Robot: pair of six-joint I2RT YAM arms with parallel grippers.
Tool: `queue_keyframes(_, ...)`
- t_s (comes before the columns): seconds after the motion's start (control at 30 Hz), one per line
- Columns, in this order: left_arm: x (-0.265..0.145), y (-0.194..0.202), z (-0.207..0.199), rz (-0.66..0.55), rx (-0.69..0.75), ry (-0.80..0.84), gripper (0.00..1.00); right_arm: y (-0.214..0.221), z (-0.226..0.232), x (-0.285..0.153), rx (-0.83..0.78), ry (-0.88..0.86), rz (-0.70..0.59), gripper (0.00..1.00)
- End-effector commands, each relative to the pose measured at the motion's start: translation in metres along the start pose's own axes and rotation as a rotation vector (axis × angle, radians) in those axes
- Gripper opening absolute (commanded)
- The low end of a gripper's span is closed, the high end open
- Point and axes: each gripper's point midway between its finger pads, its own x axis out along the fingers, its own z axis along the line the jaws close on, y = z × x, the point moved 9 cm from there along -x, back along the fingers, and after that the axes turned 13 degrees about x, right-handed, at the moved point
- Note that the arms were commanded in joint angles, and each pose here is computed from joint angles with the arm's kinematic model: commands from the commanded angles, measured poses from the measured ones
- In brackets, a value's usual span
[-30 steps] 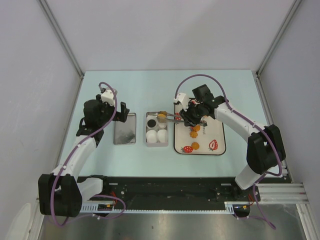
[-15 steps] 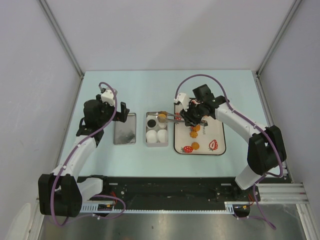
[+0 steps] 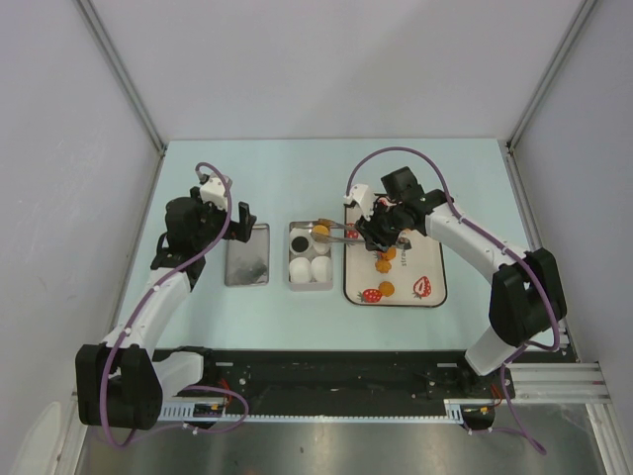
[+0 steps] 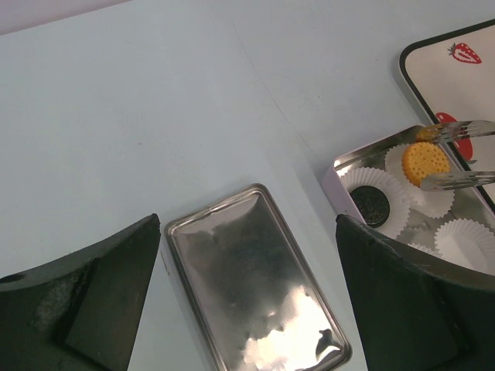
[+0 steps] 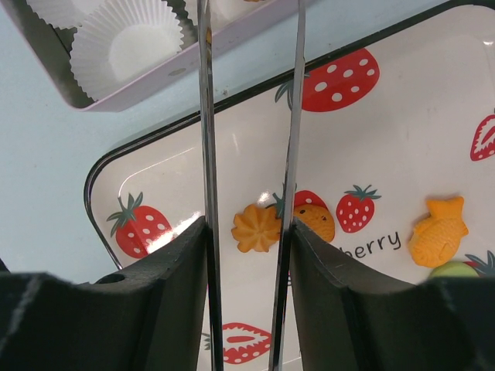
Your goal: Pack the cookies
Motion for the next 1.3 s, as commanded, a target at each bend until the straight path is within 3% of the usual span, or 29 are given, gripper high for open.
queue_keyframes(0.0,-0.001,-0.013,0.001,-0.05,0.027,0.018,1.0,-0.018,0.002,-0.02,-0.033,0.034,-0.064,0.48)
queue_keyframes(0.3,0.0,-0.013,0.0,-0.048,0.026,0.023,1.0,-0.018,0.002,-0.02,-0.031,0.034,-0.066,0.5)
queue_keyframes(0.57,0.0,-0.012,0.0,-0.044,0.028,0.023,1.0,-0.025,0.006,-0.029,-0.018,0.029,-0.12,0.45)
queue_keyframes(0.93,0.0,-0.012,0.0,-0.044,0.024,0.025,1.0,-0.031,0.014,-0.072,-0.014,0.044,-0.227,0.45)
queue_keyframes(1.27,-0.001,-0.012,0.0,-0.044,0.027,0.025,1.0,0.021,0.003,-0.118,0.065,0.107,-0.181,0.45)
